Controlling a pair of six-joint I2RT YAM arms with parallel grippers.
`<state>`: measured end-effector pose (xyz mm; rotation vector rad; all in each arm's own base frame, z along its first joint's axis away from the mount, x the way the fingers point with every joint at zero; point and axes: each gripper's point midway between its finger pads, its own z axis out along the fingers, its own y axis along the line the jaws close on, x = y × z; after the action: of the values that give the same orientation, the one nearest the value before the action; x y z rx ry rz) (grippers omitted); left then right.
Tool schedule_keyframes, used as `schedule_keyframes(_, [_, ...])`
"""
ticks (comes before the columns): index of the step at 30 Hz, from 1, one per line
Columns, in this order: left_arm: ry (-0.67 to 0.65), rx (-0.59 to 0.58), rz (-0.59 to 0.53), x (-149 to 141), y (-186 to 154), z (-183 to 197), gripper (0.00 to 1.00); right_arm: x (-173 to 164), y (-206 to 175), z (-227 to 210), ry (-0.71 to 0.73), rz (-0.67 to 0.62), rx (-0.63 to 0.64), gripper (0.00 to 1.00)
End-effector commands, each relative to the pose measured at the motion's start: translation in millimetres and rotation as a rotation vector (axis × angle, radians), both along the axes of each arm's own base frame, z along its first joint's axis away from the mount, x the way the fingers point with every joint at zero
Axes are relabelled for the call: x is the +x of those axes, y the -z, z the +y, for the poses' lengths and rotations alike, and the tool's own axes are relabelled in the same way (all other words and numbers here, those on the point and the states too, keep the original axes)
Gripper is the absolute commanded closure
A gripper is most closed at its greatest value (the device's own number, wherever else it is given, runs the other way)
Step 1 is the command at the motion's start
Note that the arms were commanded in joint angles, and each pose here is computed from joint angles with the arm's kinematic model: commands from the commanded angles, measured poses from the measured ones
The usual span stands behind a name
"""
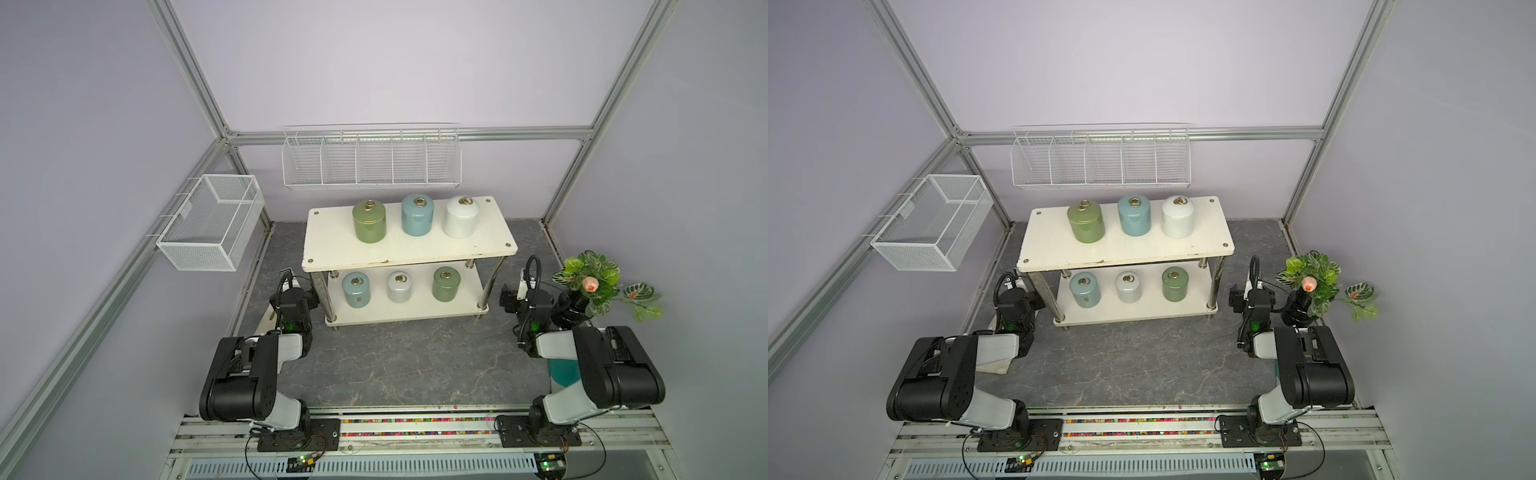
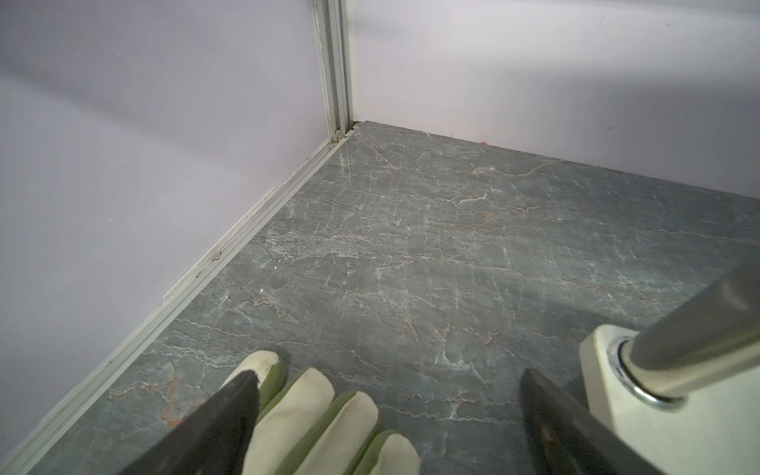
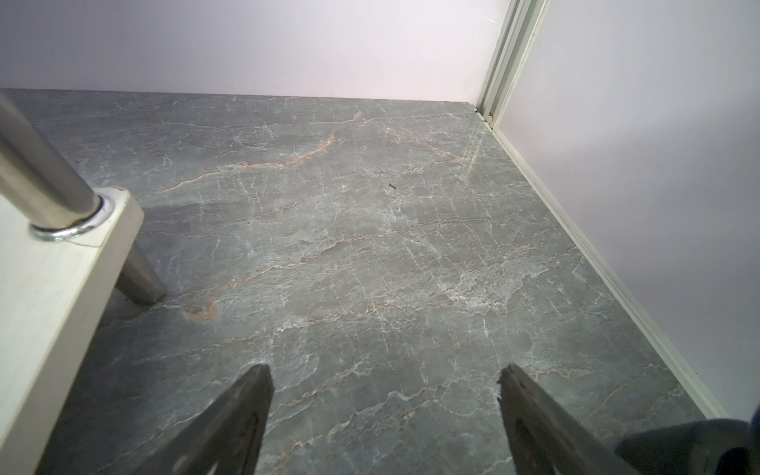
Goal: Remove the tea canisters from the shelf
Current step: Pick up the tea canister from the shelf.
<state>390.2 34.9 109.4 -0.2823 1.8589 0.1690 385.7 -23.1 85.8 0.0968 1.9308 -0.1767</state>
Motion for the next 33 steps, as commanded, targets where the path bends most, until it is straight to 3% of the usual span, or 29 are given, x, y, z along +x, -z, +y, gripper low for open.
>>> schedule_keyframes(1, [0.0,0.01,-0.014,7,-7,0,0.0,4,-8,1,-0.005,-0.025,0.011,0.11])
schedule_keyframes(5, [0.001,0.013,-0.015,6,-7,0,0.0,3,-8,1,-0.007,-0.028,0.012,0.11])
schedule_keyframes(8, [-0.008,0.025,-0.037,4,-27,2,0.0,4,-16,7,-0.042,-0.019,0.009,0.11])
schedule_keyframes(14, [-0.121,-0.015,0.002,-20,-58,9,0.0,3,-37,14,-0.01,0.124,0.047,0.11])
schedule_keyframes(20, [-0.315,0.003,0.082,-53,-58,17,0.0,-19,-69,16,0.12,0.198,-0.048,0.11])
schedule_keyframes(25, [-0.543,0.008,0.085,-91,-74,46,0.0,-52,-103,-7,0.265,0.146,-0.021,0.11])
schedule_keyframes(29, [-0.65,0.008,0.056,-110,-92,58,0.0,-68,-127,-13,0.29,0.115,0.0,0.11])
schedule_keyframes(33, [-0.702,-0.041,0.026,-119,-104,62,0.0,-79,-140,1,0.227,0.119,0.015,0.11])
